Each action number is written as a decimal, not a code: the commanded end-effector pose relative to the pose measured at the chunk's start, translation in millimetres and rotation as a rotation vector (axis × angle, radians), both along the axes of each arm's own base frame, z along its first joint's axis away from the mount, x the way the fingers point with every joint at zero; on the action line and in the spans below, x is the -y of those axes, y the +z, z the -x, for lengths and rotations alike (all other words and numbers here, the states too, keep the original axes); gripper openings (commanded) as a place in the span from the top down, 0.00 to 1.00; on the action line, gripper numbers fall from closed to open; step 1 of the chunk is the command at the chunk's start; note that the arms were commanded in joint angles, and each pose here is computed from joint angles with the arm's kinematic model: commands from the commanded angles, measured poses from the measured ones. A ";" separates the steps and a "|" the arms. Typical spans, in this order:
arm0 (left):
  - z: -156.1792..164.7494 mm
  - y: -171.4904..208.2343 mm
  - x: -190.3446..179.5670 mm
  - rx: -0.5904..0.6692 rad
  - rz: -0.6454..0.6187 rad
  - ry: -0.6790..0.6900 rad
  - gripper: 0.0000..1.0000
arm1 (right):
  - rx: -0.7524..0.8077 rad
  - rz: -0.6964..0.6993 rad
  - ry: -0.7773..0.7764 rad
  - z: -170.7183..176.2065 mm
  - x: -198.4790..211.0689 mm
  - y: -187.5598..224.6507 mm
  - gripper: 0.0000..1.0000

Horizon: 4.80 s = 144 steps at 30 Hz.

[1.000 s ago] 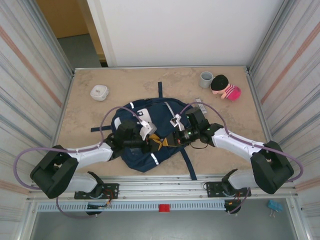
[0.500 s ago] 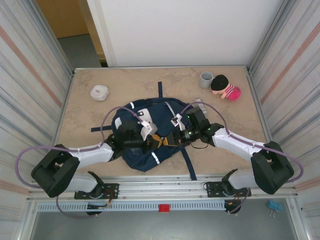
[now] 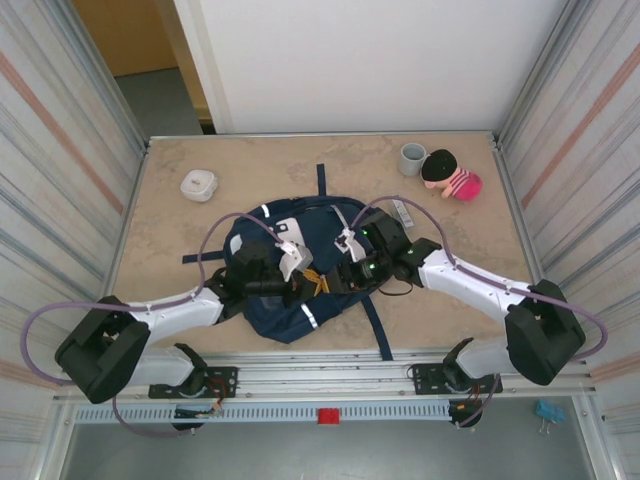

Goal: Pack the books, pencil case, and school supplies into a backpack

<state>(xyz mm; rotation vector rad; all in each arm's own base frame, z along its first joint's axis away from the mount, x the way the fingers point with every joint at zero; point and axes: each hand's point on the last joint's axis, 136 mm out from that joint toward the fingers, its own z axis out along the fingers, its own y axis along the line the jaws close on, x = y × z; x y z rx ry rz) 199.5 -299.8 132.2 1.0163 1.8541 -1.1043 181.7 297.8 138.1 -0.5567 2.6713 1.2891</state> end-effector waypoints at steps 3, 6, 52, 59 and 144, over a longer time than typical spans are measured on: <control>11.0 47.8 14.2 0.064 0.118 -0.091 0.95 | 0.197 0.212 0.038 -7.1 18.6 -5.9 0.61; 5.3 46.9 14.4 -0.005 0.104 -0.047 0.97 | 0.312 0.229 0.076 -3.4 23.9 6.7 0.58; 14.6 51.5 11.1 -0.177 0.081 -0.030 1.00 | 1.255 0.480 0.189 -18.2 35.4 24.1 0.99; 6.0 32.1 -7.9 -0.108 -0.032 0.067 1.00 | 1.017 0.357 0.165 -7.8 60.4 18.4 1.00; -42.5 -45.5 -201.9 -0.835 0.030 1.262 1.00 | 0.246 0.150 0.062 47.7 -21.9 -32.0 1.00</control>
